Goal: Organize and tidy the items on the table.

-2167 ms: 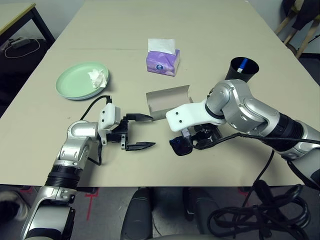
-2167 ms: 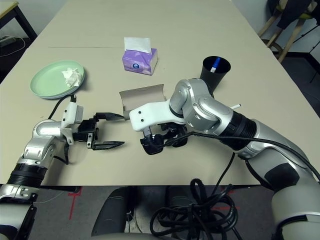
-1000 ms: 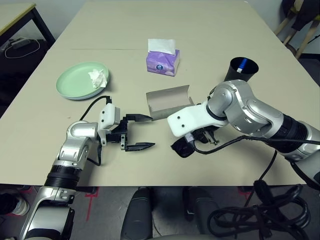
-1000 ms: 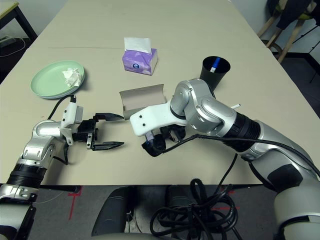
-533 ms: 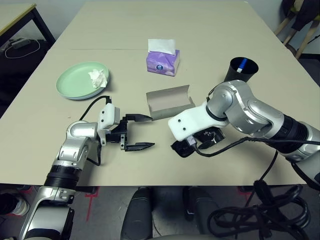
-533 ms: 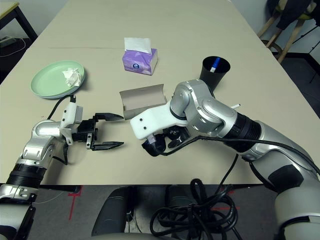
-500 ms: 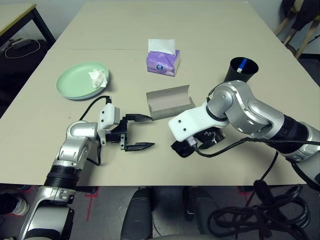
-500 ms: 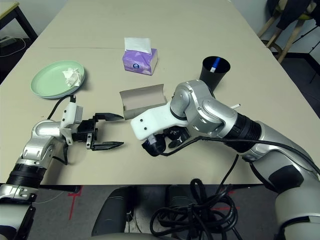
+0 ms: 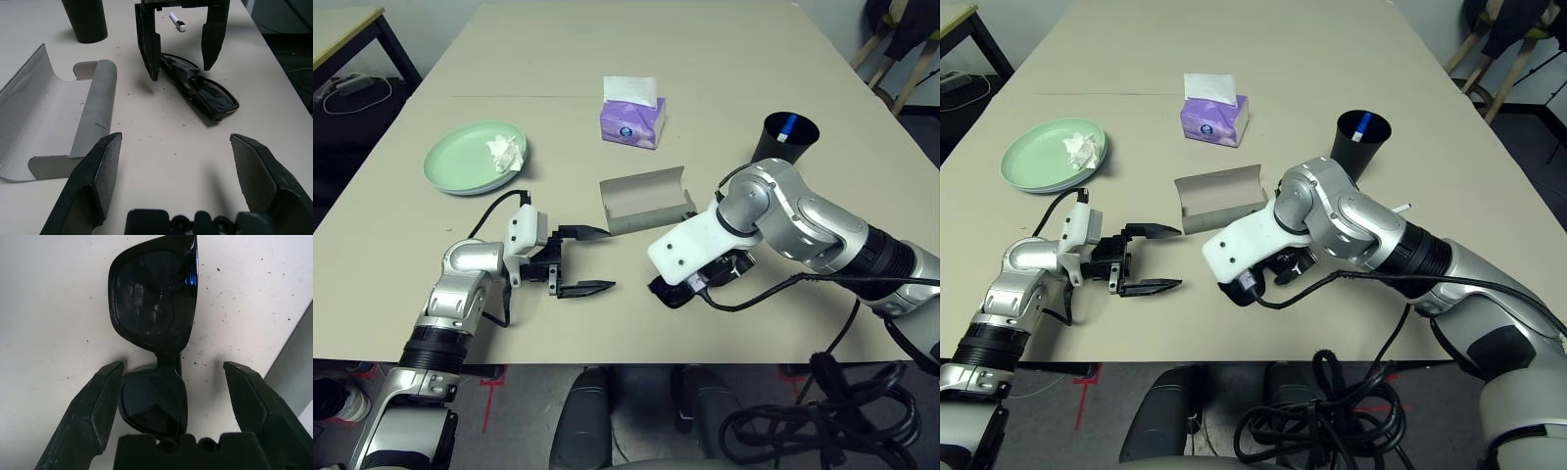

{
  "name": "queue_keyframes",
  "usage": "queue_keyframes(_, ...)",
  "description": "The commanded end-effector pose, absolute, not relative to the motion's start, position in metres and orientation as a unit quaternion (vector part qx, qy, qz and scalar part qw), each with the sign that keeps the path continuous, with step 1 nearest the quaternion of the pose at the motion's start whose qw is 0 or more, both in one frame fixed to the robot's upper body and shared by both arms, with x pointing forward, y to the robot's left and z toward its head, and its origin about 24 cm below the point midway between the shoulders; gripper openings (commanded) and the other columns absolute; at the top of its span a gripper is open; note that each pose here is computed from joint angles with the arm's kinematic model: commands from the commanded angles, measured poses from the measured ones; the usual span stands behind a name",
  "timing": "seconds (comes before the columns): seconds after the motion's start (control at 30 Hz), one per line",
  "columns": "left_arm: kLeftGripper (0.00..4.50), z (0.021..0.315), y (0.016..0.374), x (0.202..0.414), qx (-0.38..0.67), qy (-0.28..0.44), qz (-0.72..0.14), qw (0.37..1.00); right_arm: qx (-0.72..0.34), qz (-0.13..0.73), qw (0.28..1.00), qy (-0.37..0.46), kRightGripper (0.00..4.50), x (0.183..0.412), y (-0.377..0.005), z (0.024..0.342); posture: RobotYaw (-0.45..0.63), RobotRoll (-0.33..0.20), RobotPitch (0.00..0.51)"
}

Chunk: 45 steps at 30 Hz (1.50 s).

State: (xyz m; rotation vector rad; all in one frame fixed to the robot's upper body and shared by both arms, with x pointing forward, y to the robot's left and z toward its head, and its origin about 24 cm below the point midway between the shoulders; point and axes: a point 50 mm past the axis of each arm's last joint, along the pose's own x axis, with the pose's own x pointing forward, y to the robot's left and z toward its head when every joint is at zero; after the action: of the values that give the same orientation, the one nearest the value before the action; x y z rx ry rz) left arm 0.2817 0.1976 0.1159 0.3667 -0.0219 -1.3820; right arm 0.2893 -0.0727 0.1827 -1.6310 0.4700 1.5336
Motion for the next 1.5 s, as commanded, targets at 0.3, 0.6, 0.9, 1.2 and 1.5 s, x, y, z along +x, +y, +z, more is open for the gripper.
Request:
queue_keyframes(0.3, 4.50, 0.115, 0.197, 0.278, 0.176, -0.005, -0.639, 0.749, -0.643, 0.613, 0.422, 0.182, 1.28, 0.288, -0.073, 0.184, 0.10, 0.000, 0.144)
queue_keyframes(0.6, 4.50, 0.116, 0.196, 0.278, 0.173, -0.008, -0.639, 0.750, -0.640, 0.615, 0.420, 0.188, 0.32, 0.286, -0.075, 0.181, 0.10, 0.000, 0.146)
queue_keyframes(0.9, 4.50, 0.116, 0.197, 0.278, 0.173, -0.007, -0.636, 0.752, -0.636, 0.611, 0.433, 0.186, 0.32, 0.291, -0.076, 0.190, 0.10, 0.000, 0.146)
queue_keyframes(1.2, 4.50, 0.119, 0.199, 0.278, 0.174, -0.011, -0.631, 0.756, -0.620, 0.602, 0.480, 0.151, 0.32, 0.291, -0.080, 0.225, 0.11, 0.000, 0.136)
queue_keyframes(1.5, 4.50, 0.133, 0.204, 0.284, 0.174, -0.014, -0.596, 0.784, -0.626, 0.550, 0.540, 0.117, 0.32, 0.317, -0.070, 0.240, 0.11, 0.000, 0.141)
